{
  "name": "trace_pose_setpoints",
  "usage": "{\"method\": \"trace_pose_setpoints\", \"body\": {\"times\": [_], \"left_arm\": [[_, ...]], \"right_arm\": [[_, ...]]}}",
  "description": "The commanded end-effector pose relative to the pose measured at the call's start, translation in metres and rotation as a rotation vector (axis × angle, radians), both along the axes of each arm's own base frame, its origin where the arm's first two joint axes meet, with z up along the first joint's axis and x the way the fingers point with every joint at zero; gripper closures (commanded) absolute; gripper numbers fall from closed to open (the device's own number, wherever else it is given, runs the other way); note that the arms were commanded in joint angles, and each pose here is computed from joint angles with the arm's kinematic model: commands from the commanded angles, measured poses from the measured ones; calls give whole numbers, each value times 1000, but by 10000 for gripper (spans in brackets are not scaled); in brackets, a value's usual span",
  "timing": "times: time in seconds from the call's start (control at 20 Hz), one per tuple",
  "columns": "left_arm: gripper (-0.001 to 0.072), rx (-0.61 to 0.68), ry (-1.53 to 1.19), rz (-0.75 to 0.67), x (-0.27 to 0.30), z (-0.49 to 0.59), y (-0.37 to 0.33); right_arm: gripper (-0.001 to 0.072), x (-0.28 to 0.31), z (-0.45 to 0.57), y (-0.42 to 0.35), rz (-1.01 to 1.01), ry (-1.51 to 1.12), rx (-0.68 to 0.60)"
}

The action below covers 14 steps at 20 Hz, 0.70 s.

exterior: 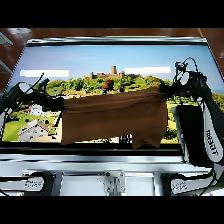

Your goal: Fold the shirts.

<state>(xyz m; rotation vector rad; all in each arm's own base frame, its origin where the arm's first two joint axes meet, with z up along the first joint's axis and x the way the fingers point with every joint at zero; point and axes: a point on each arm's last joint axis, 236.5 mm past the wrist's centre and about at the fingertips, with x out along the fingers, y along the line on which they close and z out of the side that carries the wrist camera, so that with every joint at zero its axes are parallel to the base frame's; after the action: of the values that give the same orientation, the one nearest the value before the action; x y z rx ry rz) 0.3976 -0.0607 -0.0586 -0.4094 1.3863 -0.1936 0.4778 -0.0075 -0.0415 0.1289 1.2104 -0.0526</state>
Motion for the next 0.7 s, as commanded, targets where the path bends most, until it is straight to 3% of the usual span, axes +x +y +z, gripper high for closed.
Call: {"method": "trace_pose_setpoints", "body": {"times": [0.0,0.05,0.1,0.15,0.2,0.5,0.65], "left_arm": [[661,4,74,6,-15,-4,-1],[655,3,75,6,-15,-4,-1],[574,3,78,5,-16,-3,-2],[404,1,88,-1,-19,-3,-2],[287,-2,102,-4,-22,-2,-1],[251,-32,134,46,-58,47,47],[87,-60,205,74,-105,40,56]], "right_arm": [[657,-21,-12,-6,-5,100,-15],[646,-20,-13,-1,-10,98,9],[571,-19,-13,-1,-10,97,11],[354,-20,-13,0,-10,99,12],[172,-24,-11,0,-3,113,11],[150,-88,55,-78,-40,205,-165],[151,-118,65,-88,-108,224,16]]}}
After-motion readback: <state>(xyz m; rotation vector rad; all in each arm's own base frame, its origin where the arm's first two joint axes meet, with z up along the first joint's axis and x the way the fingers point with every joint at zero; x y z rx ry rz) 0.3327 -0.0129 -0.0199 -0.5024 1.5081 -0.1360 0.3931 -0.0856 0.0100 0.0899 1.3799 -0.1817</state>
